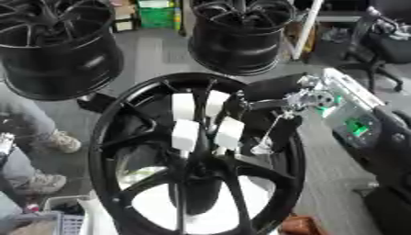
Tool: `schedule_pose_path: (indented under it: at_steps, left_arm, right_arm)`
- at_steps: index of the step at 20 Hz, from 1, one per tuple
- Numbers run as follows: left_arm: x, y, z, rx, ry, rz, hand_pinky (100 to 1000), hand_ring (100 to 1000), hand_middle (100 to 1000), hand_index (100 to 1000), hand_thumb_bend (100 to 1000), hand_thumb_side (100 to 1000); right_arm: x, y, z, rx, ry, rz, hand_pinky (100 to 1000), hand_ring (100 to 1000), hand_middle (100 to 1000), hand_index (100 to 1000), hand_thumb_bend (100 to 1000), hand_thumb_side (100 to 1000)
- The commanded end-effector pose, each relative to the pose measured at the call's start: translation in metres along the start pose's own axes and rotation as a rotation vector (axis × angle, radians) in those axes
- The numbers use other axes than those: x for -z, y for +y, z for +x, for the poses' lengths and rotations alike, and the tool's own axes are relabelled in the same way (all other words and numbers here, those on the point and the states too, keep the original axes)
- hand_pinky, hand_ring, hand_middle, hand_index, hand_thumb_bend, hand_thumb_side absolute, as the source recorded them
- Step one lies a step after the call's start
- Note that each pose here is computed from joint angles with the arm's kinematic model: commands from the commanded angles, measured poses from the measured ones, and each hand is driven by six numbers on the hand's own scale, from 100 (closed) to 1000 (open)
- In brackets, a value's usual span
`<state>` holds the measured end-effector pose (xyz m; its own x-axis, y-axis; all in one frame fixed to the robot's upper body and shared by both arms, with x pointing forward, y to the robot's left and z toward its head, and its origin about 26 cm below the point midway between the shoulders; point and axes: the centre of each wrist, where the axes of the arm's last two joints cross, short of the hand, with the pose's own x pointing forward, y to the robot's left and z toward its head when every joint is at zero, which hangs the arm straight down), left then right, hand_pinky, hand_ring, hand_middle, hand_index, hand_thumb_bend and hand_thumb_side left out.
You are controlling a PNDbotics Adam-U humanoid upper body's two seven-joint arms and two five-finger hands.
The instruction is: Pull the pin out of the wheel hub.
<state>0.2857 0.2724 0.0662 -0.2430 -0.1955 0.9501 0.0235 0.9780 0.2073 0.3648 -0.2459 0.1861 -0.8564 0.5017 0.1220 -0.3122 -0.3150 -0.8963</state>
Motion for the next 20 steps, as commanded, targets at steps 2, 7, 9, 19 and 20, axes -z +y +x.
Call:
schedule_pose_path:
  at_steps: [2, 7, 9, 19, 20]
  left_arm:
    - [0.0032, 0.0008, 0.0070, 0.005, -0.029, -0.006, 756, 723, 669, 792, 173, 594]
    - [0.0039, 0.0004, 0.0078, 0.004, -0.032, -0.006, 755, 722, 669, 792, 174, 593]
    - [0.0042, 0.0004, 0.0080, 0.004, -0.033, -0.006, 756, 722, 669, 792, 173, 594]
    - [0.0052, 0.0000, 0.0091, 0.002, -0.038, -0.006, 756, 721, 668, 792, 175, 593]
    - [0.0053, 0.0000, 0.0092, 0.002, -0.038, -0.006, 756, 721, 668, 792, 176, 591]
  right_arm:
    - [-0.0052, -0.0057, -0.0042, -0.029, 0.015, 0.017, 731, 691, 754, 854, 273, 307]
    - [-0.0034, -0.0081, -0.0049, -0.036, 0.012, 0.014, 723, 680, 741, 843, 250, 288]
    - [-0.0027, -0.0088, -0.0052, -0.039, 0.011, 0.013, 719, 677, 738, 840, 240, 283]
    - [-0.0013, -0.0103, -0.0068, -0.044, 0.009, 0.006, 692, 637, 694, 804, 153, 225]
    - [-0.0014, -0.0109, -0.0066, -0.046, 0.009, 0.003, 683, 626, 681, 790, 134, 225]
